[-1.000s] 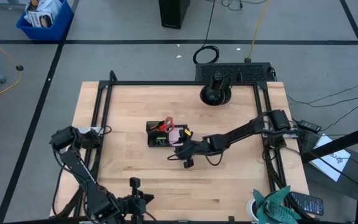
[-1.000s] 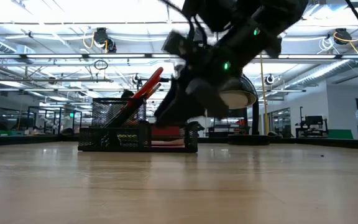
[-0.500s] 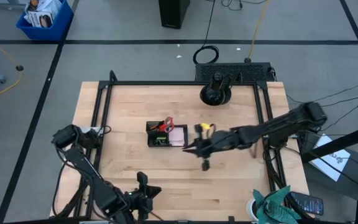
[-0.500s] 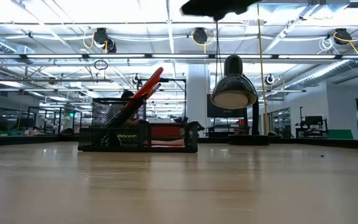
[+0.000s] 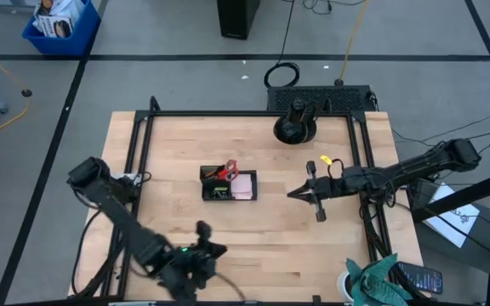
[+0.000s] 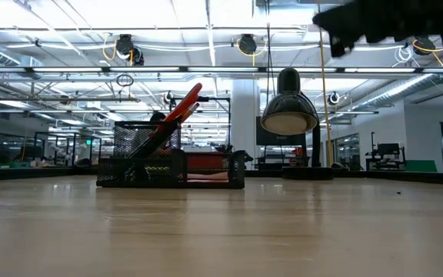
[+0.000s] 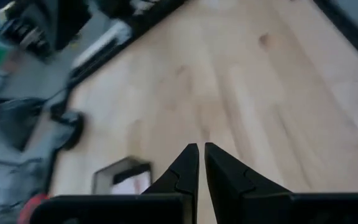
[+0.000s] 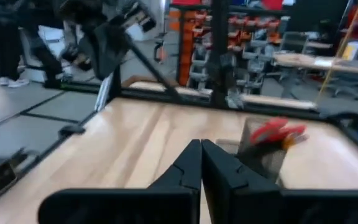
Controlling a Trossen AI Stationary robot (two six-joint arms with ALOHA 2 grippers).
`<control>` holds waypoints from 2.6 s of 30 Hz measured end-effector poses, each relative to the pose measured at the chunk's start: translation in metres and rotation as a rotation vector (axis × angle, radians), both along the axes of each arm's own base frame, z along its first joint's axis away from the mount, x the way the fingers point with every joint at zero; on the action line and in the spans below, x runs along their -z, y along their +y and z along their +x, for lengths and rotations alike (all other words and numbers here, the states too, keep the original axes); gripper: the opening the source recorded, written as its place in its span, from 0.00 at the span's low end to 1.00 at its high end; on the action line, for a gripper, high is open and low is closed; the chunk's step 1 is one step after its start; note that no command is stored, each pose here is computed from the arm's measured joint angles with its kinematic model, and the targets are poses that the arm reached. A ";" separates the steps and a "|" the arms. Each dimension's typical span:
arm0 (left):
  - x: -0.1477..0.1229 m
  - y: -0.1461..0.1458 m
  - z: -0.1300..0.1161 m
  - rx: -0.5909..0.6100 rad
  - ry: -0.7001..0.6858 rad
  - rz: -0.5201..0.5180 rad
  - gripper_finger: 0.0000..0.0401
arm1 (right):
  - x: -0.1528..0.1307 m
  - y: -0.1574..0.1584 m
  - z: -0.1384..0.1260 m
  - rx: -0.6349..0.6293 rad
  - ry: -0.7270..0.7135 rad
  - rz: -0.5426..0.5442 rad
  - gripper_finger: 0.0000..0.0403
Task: Pick and place office supplies into organizer
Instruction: Return to Home Position
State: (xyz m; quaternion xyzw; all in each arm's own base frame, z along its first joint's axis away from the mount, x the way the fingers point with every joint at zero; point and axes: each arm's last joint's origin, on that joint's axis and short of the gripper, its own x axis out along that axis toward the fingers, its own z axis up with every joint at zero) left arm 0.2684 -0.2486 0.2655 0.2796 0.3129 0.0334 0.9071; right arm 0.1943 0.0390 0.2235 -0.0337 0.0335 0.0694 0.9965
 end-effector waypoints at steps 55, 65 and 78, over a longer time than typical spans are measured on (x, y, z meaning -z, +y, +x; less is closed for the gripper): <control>0.098 0.158 -0.118 -0.086 -0.662 -0.398 0.00 | 0.070 -0.058 -0.060 0.216 0.088 0.201 0.00; 0.102 0.160 -0.118 -0.131 -0.652 -0.498 0.06 | 0.070 -0.057 -0.059 0.209 0.089 0.218 0.00; 0.102 0.160 -0.118 -0.126 -0.646 -0.481 0.08 | 0.070 -0.057 -0.059 0.209 0.089 0.219 0.00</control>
